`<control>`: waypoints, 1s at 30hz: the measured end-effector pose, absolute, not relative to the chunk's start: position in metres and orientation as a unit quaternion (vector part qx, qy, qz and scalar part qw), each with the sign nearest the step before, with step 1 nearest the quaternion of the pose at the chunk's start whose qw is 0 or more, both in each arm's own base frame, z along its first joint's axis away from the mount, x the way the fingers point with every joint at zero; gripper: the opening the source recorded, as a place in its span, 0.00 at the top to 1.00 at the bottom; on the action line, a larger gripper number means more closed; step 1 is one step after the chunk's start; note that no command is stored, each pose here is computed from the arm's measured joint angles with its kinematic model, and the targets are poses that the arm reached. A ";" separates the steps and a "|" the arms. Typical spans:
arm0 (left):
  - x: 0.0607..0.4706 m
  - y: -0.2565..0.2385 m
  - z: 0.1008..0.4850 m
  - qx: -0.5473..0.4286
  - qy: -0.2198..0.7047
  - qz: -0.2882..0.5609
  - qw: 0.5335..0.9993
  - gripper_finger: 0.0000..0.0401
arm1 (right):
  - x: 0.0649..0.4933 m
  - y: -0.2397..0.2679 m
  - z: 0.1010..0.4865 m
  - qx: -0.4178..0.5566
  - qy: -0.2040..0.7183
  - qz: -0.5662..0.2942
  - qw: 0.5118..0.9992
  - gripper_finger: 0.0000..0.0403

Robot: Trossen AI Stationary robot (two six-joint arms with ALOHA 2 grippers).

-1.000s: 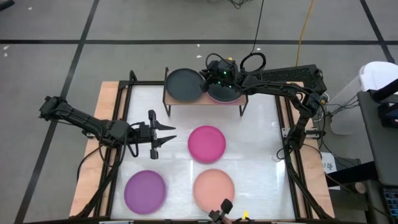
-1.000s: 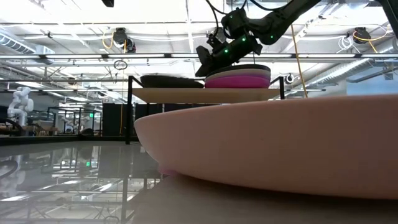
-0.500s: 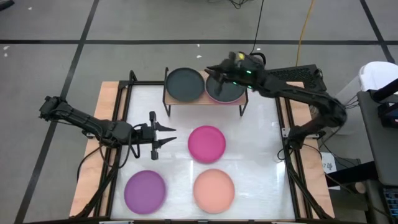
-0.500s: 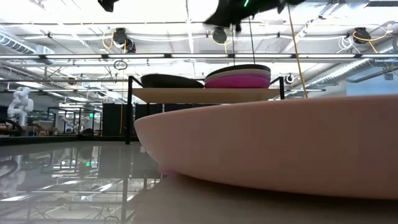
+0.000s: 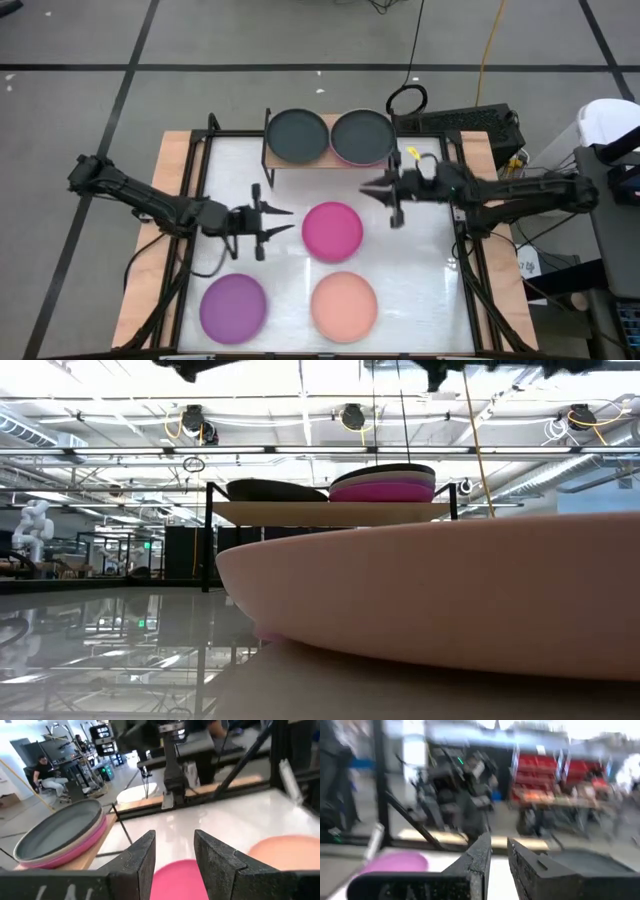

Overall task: Place and stack plates onto a shelf
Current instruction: Stack the pink plate on top of the black plate on the shelf

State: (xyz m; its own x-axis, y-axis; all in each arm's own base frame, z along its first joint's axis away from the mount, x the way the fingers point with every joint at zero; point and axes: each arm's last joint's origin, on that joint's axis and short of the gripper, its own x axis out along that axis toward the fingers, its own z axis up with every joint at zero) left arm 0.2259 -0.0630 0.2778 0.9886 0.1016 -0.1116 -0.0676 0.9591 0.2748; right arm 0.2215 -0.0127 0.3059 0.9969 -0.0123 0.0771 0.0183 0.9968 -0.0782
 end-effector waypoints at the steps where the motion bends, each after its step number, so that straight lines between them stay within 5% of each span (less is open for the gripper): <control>1: 0.232 -0.064 0.276 0.151 0.076 0.041 0.985 0.65 | 0.217 -0.008 0.297 -0.042 -0.062 0.002 0.997 0.88; 7: 0.282 -0.081 0.270 0.224 0.192 0.020 0.955 0.65 | 0.199 0.006 0.267 -0.073 -0.157 0.024 0.985 0.88; 17: 0.323 -0.092 0.197 0.287 0.340 -0.041 0.895 0.65 | 0.196 0.007 0.258 -0.065 -0.136 0.032 0.988 0.87; 30: 0.334 -0.096 0.161 0.320 0.368 -0.141 0.862 0.65 | 0.205 0.007 0.249 -0.081 -0.118 0.029 0.989 0.68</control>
State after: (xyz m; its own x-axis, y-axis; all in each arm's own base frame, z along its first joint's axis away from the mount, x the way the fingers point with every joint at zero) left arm 0.3336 -0.0958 0.1614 0.6887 -0.0078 -0.7250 0.4787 0.7559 0.4466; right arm 0.2053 0.0073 0.2488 0.9706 0.0774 0.2279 -0.0393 0.9852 -0.1671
